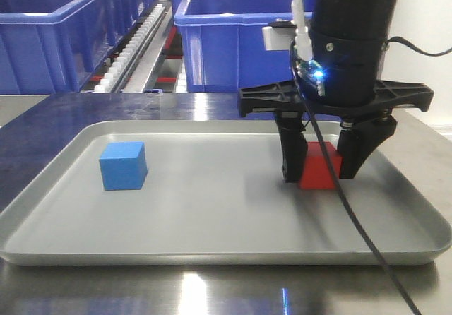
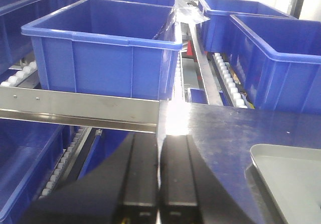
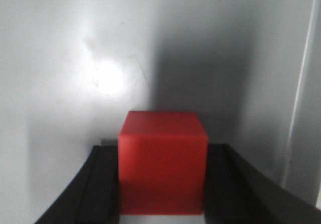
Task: Sort and place red and blue blocks on shelf
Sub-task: 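Lower the open right gripper over the red cube and close, then lift the red cube off the tray with the right gripper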
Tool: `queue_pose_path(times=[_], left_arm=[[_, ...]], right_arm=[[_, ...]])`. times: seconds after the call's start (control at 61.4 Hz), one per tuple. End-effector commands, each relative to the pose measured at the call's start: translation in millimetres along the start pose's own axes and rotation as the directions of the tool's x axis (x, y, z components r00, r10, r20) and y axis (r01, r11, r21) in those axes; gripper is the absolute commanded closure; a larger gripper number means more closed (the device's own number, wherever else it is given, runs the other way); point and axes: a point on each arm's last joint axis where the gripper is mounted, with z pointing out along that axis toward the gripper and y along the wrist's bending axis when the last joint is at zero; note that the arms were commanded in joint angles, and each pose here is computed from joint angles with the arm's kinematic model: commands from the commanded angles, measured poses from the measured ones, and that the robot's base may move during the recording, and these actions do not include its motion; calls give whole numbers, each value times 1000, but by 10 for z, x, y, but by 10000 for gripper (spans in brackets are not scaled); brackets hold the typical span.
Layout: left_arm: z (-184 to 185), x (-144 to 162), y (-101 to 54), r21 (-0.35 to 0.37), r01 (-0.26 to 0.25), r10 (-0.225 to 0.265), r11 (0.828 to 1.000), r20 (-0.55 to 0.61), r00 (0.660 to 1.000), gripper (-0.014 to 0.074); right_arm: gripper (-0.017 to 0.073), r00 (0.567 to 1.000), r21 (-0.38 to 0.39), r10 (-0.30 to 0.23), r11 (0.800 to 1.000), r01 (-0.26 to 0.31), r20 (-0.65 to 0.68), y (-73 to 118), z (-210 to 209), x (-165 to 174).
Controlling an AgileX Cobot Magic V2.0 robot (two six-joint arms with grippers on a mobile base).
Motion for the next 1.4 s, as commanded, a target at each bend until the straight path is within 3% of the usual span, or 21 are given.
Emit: queue_pose_path(times=[0.0, 0.277, 0.423, 0.586, 0.733, 0.879, 1.058, 1.205, 1.384], left_arm=[[-1, 4, 6, 0, 12, -12, 1000, 62, 998, 471], [-1, 4, 6, 0, 12, -12, 1000, 62, 998, 471], [-1, 4, 6, 0, 12, -12, 1000, 62, 998, 471], [-1, 4, 6, 0, 12, -12, 1000, 62, 998, 471], [-1, 4, 6, 0, 12, -12, 1000, 62, 998, 471], [-1, 4, 6, 0, 12, -12, 1000, 62, 998, 471], [-1, 4, 6, 0, 12, -12, 1000, 62, 998, 471], [-1, 4, 6, 0, 12, -12, 1000, 62, 998, 471], [-1, 4, 6, 0, 12, -12, 1000, 62, 998, 471]], right_arm=[[505, 997, -27, 1, 1000, 1, 75, -20, -214, -76], [491, 988, -49, -20, 998, 28, 150, -59, -451, -83], [491, 959, -73, -105, 989, 129, 262, -144, -684, -112], [491, 880, -85, -207, 960, 267, 428, -383, -814, -55], [491, 789, -74, -220, 946, 317, 574, -669, -882, 105], [491, 674, -20, -175, 962, 271, 718, -1054, -941, 321], [491, 534, 25, -85, 993, 119, 841, -1503, -1057, 668], [491, 403, 45, -60, 998, 46, 913, -1670, -1224, 974], [491, 296, 48, -56, 998, 36, 954, -1696, -1396, 1316]])
